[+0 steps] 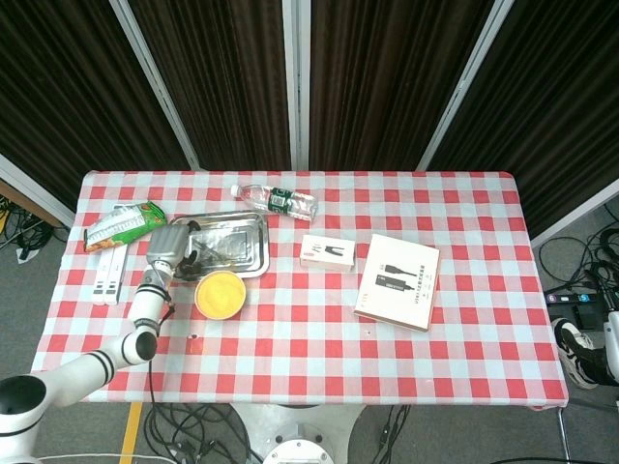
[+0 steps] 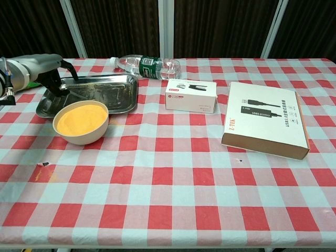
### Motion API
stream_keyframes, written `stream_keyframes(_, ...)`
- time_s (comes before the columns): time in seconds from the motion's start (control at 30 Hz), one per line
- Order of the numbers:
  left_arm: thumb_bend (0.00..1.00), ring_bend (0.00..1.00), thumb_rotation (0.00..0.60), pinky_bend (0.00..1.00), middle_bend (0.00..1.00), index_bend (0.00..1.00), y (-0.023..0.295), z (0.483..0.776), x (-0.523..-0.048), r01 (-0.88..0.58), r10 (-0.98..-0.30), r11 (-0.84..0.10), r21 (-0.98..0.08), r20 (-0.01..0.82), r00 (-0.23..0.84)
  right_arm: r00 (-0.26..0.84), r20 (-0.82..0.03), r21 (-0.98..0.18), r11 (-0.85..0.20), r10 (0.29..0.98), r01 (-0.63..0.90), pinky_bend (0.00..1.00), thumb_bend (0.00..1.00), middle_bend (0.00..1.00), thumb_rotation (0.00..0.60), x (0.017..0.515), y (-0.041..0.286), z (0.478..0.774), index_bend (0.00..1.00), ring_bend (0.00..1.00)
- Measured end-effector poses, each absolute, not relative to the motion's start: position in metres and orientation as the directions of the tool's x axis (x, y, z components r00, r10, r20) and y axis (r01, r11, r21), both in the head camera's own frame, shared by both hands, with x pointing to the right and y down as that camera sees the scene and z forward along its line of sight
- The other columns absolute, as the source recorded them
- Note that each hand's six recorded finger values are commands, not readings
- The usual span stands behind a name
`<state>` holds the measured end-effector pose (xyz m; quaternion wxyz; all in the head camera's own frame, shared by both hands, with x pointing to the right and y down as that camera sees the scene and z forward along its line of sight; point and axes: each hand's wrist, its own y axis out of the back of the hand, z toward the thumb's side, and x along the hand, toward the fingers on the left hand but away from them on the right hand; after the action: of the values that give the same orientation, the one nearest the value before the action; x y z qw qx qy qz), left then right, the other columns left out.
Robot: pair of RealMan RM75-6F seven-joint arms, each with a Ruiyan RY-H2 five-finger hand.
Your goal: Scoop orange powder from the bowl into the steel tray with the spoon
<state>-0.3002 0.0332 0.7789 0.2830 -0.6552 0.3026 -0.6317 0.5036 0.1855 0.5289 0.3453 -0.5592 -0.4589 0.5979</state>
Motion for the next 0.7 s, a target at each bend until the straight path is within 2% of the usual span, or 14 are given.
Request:
stream_keyframes(0.17,0.44,0.93,0.6,0.98,0.96,0.34,0.027,0.746,-0.326,-0.068,-0.803,-0.595,-0.801,0.596,-0.003,-0.135,-0.356,-0.933,-0.345,0.925,0.1,0.14,0.15,0.23,0.6,0.505,0.186,0.528,0.09,0.03)
stream_keyframes(0.27,0.44,0.82,0.6,0.91,0.88,0.39,0.027,0.716,-0.351,-0.084,-0.841,-0.536,-0.84,0.54,-0.032,-0.131,-0.363,-0.931,-0.352,0.923,0.102,0.14,0.15,0.23,0.6,0.504,0.186,0.53,0.09,0.03)
stream_keyframes(0.37,0.42,0.64,0.6,0.73,0.74,0.4,0.035,0.681,-0.386,-0.079,-0.88,-0.462,-0.883,0.468,-0.085,-0.126,-0.371,-0.927,-0.36,0.92,0.106,0.14,0.16,0.22,0.6,0.504,0.186,0.532,0.09,0.03)
stream_keyframes(0.43,0.41,0.48,0.6,0.54,0.6,0.4,0.047,0.656,-0.416,-0.056,-0.9,-0.413,-0.909,0.417,-0.131,-0.121,-0.38,-0.923,-0.369,0.917,0.107,0.14,0.15,0.22,0.6,0.504,0.186,0.534,0.09,0.03)
stream_keyframes(0.5,0.39,0.37,0.6,0.43,0.48,0.39,0.062,0.637,-0.44,-0.029,-0.908,-0.388,-0.921,0.388,-0.156,-0.113,-0.394,-0.918,-0.383,0.912,0.106,0.14,0.16,0.19,0.6,0.503,0.186,0.537,0.09,0.02)
stream_keyframes(0.53,0.37,0.33,0.6,0.39,0.42,0.38,0.074,0.627,-0.455,-0.01,-0.909,-0.386,-0.923,0.382,-0.164,-0.107,-0.401,-0.914,-0.39,0.91,0.107,0.14,0.16,0.18,0.6,0.502,0.187,0.538,0.09,0.02)
stream_keyframes(0.57,0.35,0.32,0.6,0.38,0.4,0.37,0.083,0.621,-0.464,0.003,-0.909,-0.386,-0.922,0.38,-0.17,-0.097,-0.41,-0.91,-0.4,0.907,0.109,0.14,0.16,0.17,0.6,0.501,0.187,0.541,0.09,0.01)
stream_keyframes(0.7,0.33,0.3,0.6,0.36,0.38,0.37,0.122,0.603,-0.487,0.025,-0.912,-0.369,-0.929,0.357,-0.203,-0.058,-0.424,-0.901,-0.414,0.904,0.132,0.14,0.16,0.14,0.6,0.492,0.189,0.545,0.09,0.0)
